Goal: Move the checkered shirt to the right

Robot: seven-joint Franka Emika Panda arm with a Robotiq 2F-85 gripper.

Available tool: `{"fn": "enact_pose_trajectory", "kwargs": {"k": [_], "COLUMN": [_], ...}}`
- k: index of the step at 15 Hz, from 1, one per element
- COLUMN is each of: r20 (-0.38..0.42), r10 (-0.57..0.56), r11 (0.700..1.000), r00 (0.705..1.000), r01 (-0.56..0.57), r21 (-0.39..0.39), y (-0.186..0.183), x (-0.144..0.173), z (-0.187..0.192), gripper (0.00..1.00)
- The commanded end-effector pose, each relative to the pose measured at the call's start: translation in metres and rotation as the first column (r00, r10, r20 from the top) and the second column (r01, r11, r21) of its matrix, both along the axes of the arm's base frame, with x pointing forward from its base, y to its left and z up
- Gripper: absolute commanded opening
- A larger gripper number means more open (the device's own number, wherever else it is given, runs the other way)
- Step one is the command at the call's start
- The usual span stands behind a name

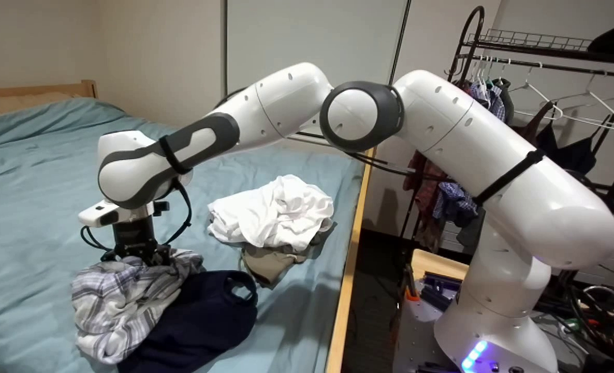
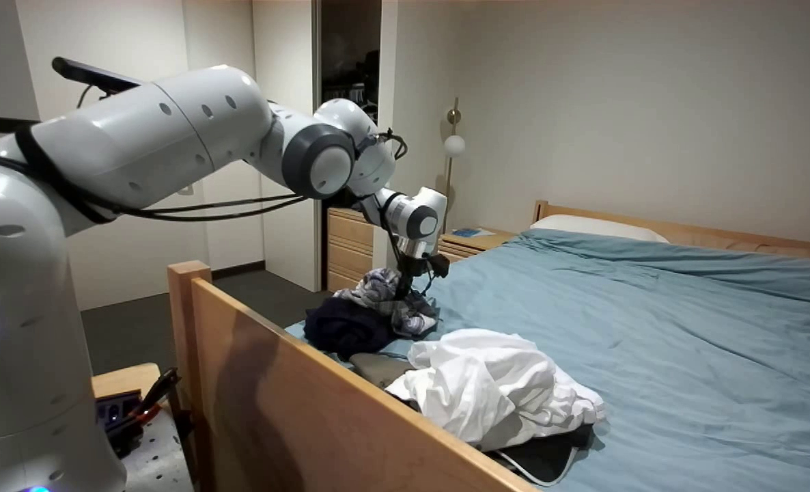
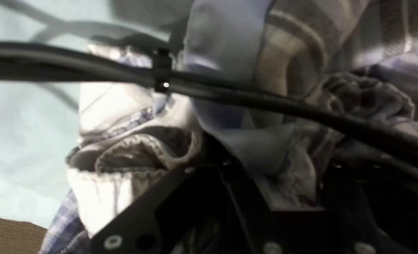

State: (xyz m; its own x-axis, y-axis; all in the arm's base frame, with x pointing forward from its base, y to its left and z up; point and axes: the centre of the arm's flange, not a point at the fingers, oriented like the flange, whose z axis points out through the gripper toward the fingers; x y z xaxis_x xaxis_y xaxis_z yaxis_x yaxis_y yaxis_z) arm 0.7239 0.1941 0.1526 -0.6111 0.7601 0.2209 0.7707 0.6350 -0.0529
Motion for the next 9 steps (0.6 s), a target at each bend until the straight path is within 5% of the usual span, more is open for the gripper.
{"fn": "enact_pose_trajectory", "kwargs": {"k": [1,5,9], "r20": [-0.051,-0.046,-0.064], "r10": [-0.164,-0.373,-0.549], "r11": [0.986,0.928,0.836], "r00": [0.985,0.927,0.833], "r01": [0.165,0.373,0.548], "r21": [0.010,-0.006,-0.032], "y": [-0.008,-0.045,-0.116], "x": [0.011,0.004,-0.003], "z": [-0.007,0.011,0.040], "gripper": [0.10,0.11,0.11]}}
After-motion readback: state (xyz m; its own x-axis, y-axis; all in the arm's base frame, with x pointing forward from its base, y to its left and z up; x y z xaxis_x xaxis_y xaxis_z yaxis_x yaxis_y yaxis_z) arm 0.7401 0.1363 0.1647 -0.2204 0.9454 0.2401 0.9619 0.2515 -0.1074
